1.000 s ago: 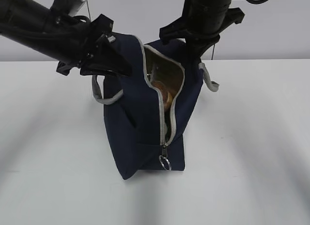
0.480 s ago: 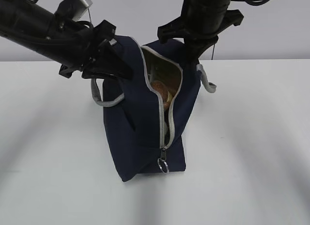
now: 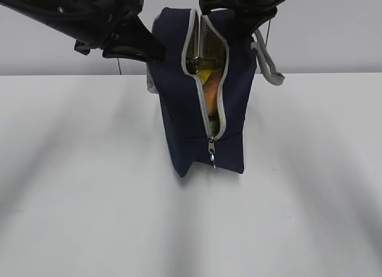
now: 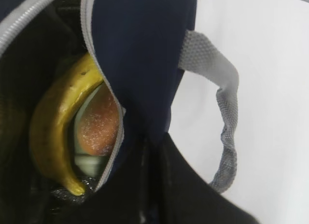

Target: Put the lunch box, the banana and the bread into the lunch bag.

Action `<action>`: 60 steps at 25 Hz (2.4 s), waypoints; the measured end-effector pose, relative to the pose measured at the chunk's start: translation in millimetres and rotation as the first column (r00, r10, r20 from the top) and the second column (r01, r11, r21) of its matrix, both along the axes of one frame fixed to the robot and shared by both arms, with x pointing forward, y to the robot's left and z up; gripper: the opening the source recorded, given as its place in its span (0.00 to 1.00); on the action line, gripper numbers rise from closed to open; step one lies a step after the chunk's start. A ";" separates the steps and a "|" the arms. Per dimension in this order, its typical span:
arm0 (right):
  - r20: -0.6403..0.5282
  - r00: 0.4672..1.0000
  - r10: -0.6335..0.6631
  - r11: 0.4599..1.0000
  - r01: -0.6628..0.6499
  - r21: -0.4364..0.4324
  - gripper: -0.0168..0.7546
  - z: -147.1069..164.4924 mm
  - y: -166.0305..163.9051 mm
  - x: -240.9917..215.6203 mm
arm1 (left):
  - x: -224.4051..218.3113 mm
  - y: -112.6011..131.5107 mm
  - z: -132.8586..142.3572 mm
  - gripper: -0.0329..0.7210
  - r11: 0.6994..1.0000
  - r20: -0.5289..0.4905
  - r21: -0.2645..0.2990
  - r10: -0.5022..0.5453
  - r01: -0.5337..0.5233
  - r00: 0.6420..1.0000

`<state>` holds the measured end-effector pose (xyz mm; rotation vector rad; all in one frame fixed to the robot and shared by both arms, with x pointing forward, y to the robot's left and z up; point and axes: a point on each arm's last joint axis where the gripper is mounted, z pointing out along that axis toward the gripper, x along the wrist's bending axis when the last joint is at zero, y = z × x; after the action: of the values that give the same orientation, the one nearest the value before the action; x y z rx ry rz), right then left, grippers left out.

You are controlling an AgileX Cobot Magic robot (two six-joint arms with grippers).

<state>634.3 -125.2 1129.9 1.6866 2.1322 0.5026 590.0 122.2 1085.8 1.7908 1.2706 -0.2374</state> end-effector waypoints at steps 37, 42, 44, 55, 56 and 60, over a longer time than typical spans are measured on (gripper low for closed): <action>-0.044 0.999 0.003 1.000 -0.004 -0.006 0.61 -27.4 8.3 14.3 | 9.2 4.9 10.6 0.67 0.952 -0.093 0.254 -0.152 0.171 0.984; 0.013 1.000 0.005 0.999 -0.006 0.034 0.61 4.6 2.0 -1.0 | 14.0 17.5 29.2 0.67 0.915 -0.068 0.393 -0.070 0.091 0.995; 0.046 0.999 0.005 0.999 -0.007 0.050 0.61 21.2 -2.6 -10.5 | 15.2 21.3 28.7 0.66 0.901 -0.069 0.430 -0.039 0.065 0.997; 0.224 0.973 0.048 0.992 -0.072 0.100 0.61 52.2 -26.1 -100.3 | 0.3 35.1 25.7 0.63 0.857 -0.082 0.514 0.003 0.040 0.997; 0.260 0.964 0.053 0.990 -0.085 0.114 0.61 48.2 -30.3 -108.5 | -1.3 36.0 27.9 0.63 0.856 -0.076 0.516 0.005 0.036 0.997; 0.378 0.920 0.101 0.981 -0.155 0.115 0.61 20.2 -44.3 -136.3 | -3.6 36.8 31.1 0.63 0.857 -0.071 0.514 0.004 0.033 0.998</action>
<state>498.0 -169.5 1150.1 1.3888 1.9706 0.9531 586.4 159.0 1116.8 2.2616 1.4663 0.0456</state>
